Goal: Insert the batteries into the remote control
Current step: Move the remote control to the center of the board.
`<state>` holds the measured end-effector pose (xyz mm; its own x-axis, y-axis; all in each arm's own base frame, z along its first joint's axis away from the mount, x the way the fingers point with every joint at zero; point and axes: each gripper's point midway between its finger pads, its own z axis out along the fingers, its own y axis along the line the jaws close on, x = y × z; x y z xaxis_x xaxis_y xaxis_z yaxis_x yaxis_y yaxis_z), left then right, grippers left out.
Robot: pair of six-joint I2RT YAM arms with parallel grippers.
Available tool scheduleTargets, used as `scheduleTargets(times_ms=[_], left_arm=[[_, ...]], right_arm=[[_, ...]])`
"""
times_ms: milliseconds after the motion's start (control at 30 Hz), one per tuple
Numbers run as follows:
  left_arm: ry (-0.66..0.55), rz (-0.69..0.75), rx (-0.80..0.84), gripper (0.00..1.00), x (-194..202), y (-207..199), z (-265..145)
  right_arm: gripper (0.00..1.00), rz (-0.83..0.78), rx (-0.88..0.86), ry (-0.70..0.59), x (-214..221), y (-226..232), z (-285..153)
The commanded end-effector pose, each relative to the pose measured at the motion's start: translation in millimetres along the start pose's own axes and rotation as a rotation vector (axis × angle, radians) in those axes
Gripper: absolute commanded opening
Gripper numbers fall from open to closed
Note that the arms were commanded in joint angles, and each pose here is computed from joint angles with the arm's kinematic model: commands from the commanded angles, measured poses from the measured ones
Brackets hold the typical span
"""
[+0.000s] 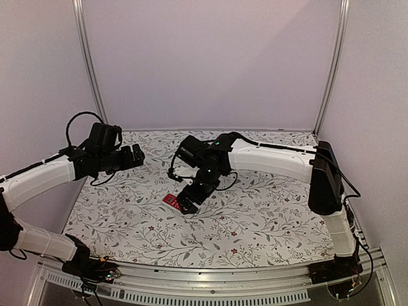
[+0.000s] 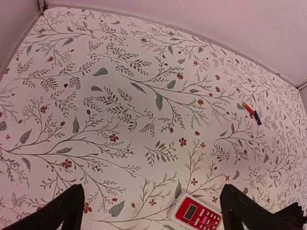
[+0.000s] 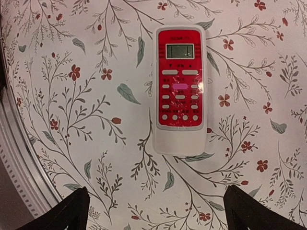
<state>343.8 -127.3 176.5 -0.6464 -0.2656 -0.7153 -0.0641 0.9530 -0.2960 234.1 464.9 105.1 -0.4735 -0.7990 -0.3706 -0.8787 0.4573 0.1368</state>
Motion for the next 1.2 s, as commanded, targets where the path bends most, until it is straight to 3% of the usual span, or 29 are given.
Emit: scheduleTargets(times_ms=[0, 400, 900, 1033, 1167], left_arm=[[0.008, -0.030, -0.069, 1.00, 4.0, 19.8, -1.6], [-0.003, -0.046, -0.042, 0.99, 4.2, 20.6, -5.6], [-0.007, -0.068, -0.038, 1.00, 8.6, 23.3, -6.8], [-0.005, -0.071, -0.038, 1.00, 10.0, 24.0, -6.5], [-0.003, -0.073, -0.035, 0.99, 11.0, 23.9, -6.8]], right_arm=[[0.98, 0.010, 0.014, 0.082, 7.6, -4.4, 26.0], [0.95, -0.013, 0.082, 0.053, -20.8, -17.6, 63.7], [0.80, -0.060, 0.092, 0.058, -25.2, -23.6, 98.9], [0.72, -0.065, 0.095, 0.083, -18.3, -25.8, 104.9], [0.56, -0.079, 0.110, 0.139, -4.1, -29.3, 106.4]])
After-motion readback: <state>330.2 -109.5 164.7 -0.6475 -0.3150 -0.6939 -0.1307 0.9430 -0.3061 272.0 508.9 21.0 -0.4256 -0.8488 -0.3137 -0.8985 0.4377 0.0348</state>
